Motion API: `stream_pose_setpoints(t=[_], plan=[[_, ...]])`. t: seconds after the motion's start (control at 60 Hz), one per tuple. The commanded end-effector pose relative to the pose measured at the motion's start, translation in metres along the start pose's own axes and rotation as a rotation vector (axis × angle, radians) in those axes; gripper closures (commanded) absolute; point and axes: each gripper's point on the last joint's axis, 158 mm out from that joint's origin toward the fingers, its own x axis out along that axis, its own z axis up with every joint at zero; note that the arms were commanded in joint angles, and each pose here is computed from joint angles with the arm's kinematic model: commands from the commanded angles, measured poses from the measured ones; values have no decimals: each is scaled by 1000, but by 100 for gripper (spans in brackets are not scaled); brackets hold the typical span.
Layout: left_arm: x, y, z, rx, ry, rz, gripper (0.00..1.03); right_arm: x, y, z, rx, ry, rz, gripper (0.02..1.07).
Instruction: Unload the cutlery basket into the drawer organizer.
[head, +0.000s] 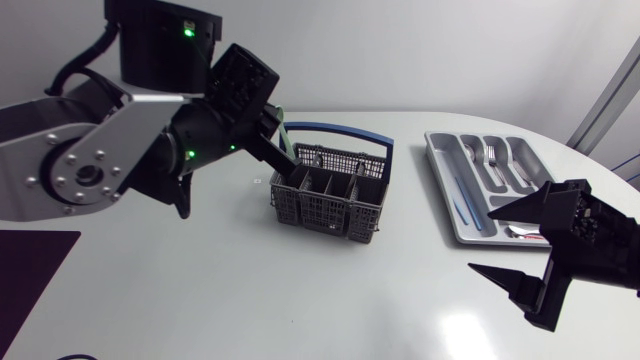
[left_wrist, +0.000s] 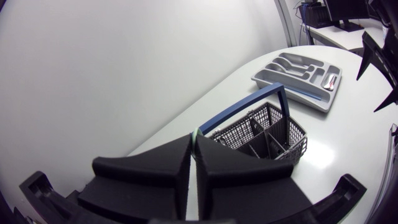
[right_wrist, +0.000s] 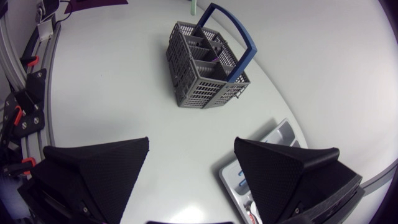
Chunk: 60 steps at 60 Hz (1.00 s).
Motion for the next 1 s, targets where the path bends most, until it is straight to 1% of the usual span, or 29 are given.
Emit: stream_pose_setpoints(t=[0.0,0.017,0.1,0.167,0.25,0.35,0.533,0.567,0.6,0.65,0.8,0.85,0.983], plan=[[-15,7,23,-76,-35,-11,100,-4,1,10,75,-17,7,8],[-15,7,24,-79,-35,-13,100,-4,2,12,78,-20,9,8],[-21,-5,27,-176,-5,-106,100,-8,3,29,115,-54,20,9],[-22,-16,29,-254,25,-179,100,-10,4,47,162,-84,37,12],[-20,-32,26,-310,64,-251,100,-10,5,64,197,-111,59,12],[-16,-55,23,-386,119,-350,100,-3,8,83,227,-136,81,16],[-10,-86,17,-510,220,-506,100,21,16,114,246,-131,134,17],[-9,-89,16,-521,231,-520,100,25,15,118,246,-130,134,17],[-7,-92,14,-540,252,-543,100,29,14,123,244,-130,138,22],[-5,-95,13,-555,272,-559,100,35,11,128,250,-129,142,25],[-1,-102,11,-603,315,-615,100,54,8,141,263,-117,164,25],[-1,-102,11,-607,317,-620,100,59,8,147,265,-121,172,32],[0,-104,12,-616,323,-630,100,67,12,158,268,-116,195,43]])
